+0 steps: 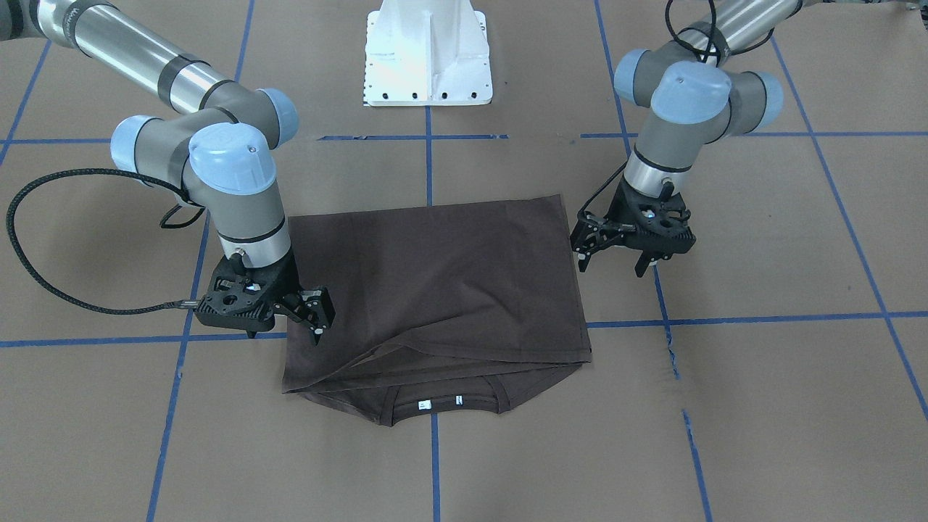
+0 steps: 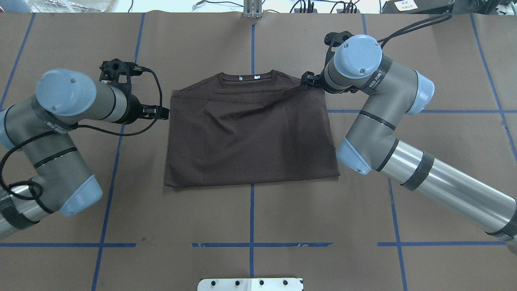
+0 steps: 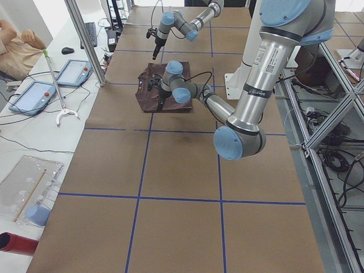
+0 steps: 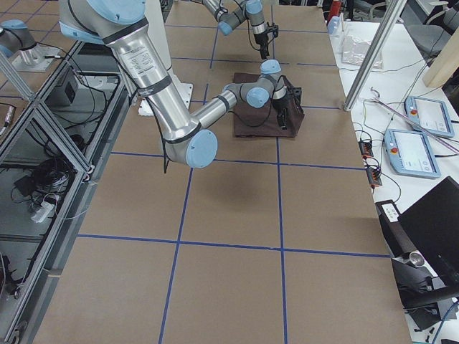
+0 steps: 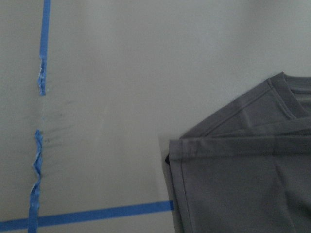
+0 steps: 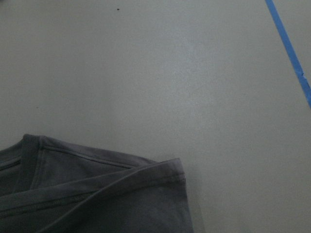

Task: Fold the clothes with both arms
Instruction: 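Draw the left gripper back toward the robot while the right gripper holds position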

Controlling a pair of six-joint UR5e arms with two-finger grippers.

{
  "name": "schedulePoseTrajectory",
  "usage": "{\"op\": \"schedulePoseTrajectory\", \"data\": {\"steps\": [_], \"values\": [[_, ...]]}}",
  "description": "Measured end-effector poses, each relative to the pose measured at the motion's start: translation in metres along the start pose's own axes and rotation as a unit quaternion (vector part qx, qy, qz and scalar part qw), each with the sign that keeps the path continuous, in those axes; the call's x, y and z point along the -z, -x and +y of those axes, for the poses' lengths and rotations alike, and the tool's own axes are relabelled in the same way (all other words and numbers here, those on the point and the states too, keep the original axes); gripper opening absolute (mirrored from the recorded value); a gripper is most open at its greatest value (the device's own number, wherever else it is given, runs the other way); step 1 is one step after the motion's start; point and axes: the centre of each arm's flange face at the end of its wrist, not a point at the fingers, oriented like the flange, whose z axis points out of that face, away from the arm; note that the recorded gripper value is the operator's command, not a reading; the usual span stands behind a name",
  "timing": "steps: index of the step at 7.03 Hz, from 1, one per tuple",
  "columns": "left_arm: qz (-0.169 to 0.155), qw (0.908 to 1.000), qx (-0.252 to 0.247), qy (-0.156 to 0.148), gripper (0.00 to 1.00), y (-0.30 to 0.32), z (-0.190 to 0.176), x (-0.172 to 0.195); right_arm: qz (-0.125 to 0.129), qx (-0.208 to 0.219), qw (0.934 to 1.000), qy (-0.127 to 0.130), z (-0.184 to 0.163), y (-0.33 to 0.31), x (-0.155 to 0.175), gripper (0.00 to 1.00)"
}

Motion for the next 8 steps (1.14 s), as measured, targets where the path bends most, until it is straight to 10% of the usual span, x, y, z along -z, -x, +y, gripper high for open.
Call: {"op": "schedulePoseTrajectory", "data": {"steps": [5, 8], "values": [[0.027, 0.9917, 0.116, 0.048, 0.57, -0.038, 0.122, -0.019, -0.005, -0.001, 1.0, 0.0, 0.001, -0.004, 0.006, 1.0], [0.028, 0.9897, 0.124, 0.067, 0.0, -0.052, 0.149, -0.026, -0.003, -0.002, 1.0, 0.001, 0.003, -0.009, 0.004, 1.0]]}}
